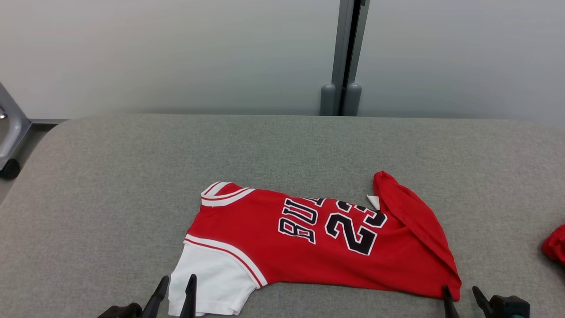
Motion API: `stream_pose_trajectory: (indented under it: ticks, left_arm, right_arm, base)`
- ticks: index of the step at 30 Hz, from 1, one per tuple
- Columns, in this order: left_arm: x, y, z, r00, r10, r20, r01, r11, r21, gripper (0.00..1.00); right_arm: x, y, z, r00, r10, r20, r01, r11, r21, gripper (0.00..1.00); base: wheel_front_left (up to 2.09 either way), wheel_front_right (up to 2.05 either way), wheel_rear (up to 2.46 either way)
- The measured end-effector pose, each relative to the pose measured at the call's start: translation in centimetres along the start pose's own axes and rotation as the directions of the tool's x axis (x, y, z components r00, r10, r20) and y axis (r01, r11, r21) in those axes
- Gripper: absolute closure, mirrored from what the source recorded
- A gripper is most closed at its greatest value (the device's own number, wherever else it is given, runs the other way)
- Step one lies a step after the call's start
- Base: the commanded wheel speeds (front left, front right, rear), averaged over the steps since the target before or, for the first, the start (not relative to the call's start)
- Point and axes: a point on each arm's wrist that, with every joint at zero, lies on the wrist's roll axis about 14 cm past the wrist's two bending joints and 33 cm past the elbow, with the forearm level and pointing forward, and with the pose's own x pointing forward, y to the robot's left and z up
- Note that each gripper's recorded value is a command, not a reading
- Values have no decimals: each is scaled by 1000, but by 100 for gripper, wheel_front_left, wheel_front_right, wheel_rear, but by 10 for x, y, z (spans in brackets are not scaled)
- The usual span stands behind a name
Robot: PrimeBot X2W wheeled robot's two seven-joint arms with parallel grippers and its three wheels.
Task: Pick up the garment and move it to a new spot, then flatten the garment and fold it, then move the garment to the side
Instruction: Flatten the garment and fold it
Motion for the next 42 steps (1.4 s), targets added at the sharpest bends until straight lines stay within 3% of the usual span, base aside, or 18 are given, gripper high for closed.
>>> stream_pose_trajectory:
  ticks: [4, 5, 6, 7, 8, 9, 18, 28, 34, 39, 41, 42]
  left_arm:
    - [2, 0, 1, 1000, -9, -3, 9, 1000, 7, 0]
    - [2, 0, 2, 1000, -10, -3, 10, 1000, 7, 0]
    - [3, 1, 2, 1000, -9, -5, 9, 1000, 9, 0]
    - [3, 2, 3, 1000, -9, -5, 9, 1000, 12, 0]
    - [3, 4, 3, 1000, -8, -7, 8, 1000, 12, 0]
    - [3, 5, 3, 1000, -6, -9, 6, 1000, 12, 0]
    - [7, -1, 3, 1000, -23, -9, 23, 1000, 6, 0]
    - [16, -19, -7, 997, -68, -37, 68, 998, -12, 0]
    - [20, -14, -6, 997, -67, -49, 67, 998, -10, 0]
    - [22, 2, -1, 998, -37, -53, 37, 999, -7, 0]
    - [21, 9, -1, 998, -20, -59, 19, 1000, -10, 0]
    - [20, 13, -3, 998, -8, -64, 8, 1000, -12, 0]
  right_arm:
    - [7, 1, -3, 1000, -1, -21, 1, 1000, 20, 0]
    - [9, 3, -3, 1000, 5, -24, -4, 1000, 21, 8]
    - [11, 6, -4, 999, 12, -29, -11, 1000, 19, 28]
    - [12, 8, -5, 999, 19, -36, -18, 1000, 23, 65]
    - [13, 11, -6, 999, 25, -38, -25, 999, 21, 88]
    - [14, 12, -5, 999, 30, -37, -29, 999, 24, 100]
    - [15, 8, 40, 993, 16, 116, -22, 999, 44, 100]
    - [21, 27, 117, 938, 76, 339, -88, 996, 21, 100]
    - [60, 41, 130, 942, 119, 313, -104, 992, -67, 100]
    - [94, 38, 107, 974, 101, 203, -79, 990, -113, 100]
    - [104, 32, 94, 985, 77, 155, -58, 991, -124, 0]
    - [107, 28, 88, 989, 61, 136, -45, 992, -121, 0]
  base:
    - [0, 0, 0]
    - [0, 0, 0]
    - [0, 0, 0]
    - [0, 0, 0]
    - [0, 0, 0]
    - [0, 0, 0]
    - [0, 0, 0]
    - [0, 0, 0]
    - [0, 0, 0]
    - [0, 0, 0]
    - [0, 0, 0]
    - [0, 0, 0]
